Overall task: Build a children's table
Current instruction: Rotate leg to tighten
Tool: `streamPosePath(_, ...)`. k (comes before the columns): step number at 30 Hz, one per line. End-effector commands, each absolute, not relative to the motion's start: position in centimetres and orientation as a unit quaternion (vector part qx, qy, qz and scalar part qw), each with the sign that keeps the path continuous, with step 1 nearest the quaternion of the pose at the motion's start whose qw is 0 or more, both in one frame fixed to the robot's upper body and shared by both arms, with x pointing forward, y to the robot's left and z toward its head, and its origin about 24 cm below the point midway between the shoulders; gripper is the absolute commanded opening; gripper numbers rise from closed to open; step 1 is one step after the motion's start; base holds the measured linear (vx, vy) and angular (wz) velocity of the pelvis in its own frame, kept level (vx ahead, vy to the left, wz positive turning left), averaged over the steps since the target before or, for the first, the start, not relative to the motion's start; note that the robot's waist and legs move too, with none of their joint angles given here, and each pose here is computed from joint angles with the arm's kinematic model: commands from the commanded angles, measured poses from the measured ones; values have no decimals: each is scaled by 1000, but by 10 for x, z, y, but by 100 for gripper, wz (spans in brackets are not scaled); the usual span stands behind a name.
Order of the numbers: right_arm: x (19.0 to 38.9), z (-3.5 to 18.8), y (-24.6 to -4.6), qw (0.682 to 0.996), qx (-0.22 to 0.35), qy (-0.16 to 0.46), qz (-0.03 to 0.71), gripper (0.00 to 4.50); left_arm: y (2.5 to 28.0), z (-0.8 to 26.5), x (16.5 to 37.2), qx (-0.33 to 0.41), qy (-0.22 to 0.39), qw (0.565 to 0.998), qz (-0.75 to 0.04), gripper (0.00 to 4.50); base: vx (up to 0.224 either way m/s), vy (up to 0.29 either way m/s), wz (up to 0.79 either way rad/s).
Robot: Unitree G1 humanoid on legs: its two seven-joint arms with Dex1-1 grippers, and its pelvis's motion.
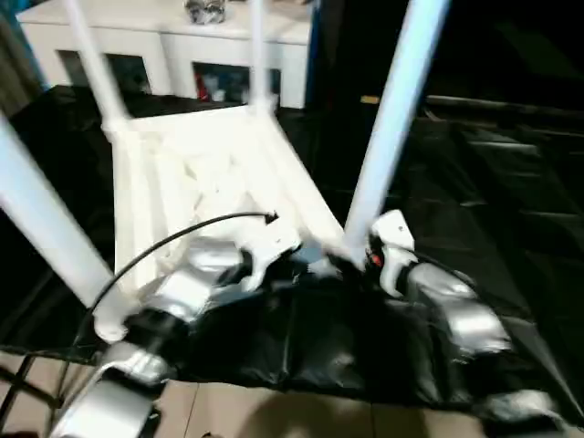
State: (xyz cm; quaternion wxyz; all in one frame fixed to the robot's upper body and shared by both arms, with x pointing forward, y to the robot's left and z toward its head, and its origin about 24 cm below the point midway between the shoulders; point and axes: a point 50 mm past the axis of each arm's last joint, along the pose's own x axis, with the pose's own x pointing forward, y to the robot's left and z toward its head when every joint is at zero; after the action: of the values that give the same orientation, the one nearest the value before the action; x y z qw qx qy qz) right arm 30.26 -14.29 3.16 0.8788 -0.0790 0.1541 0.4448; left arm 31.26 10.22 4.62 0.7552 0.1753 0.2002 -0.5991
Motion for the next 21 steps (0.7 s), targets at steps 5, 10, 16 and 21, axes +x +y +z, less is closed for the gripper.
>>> streamPosePath(5,293,37,-142,824,-99,159,535,376,105,49,303,151,191,711,-660,0,0,0,0)
streamPosePath(10,288,37,-147,797,-113,174,567,323,116,51,303,158,198,694,-674,0,0,0,0)
streamPosePath(16,287,39,-146,782,-105,174,590,284,124,51,300,163,208,675,-689,0,0,0,0)
streamPosePath(21,285,38,-141,786,-85,170,589,271,124,50,301,157,206,685,-680,0,0,0,0)
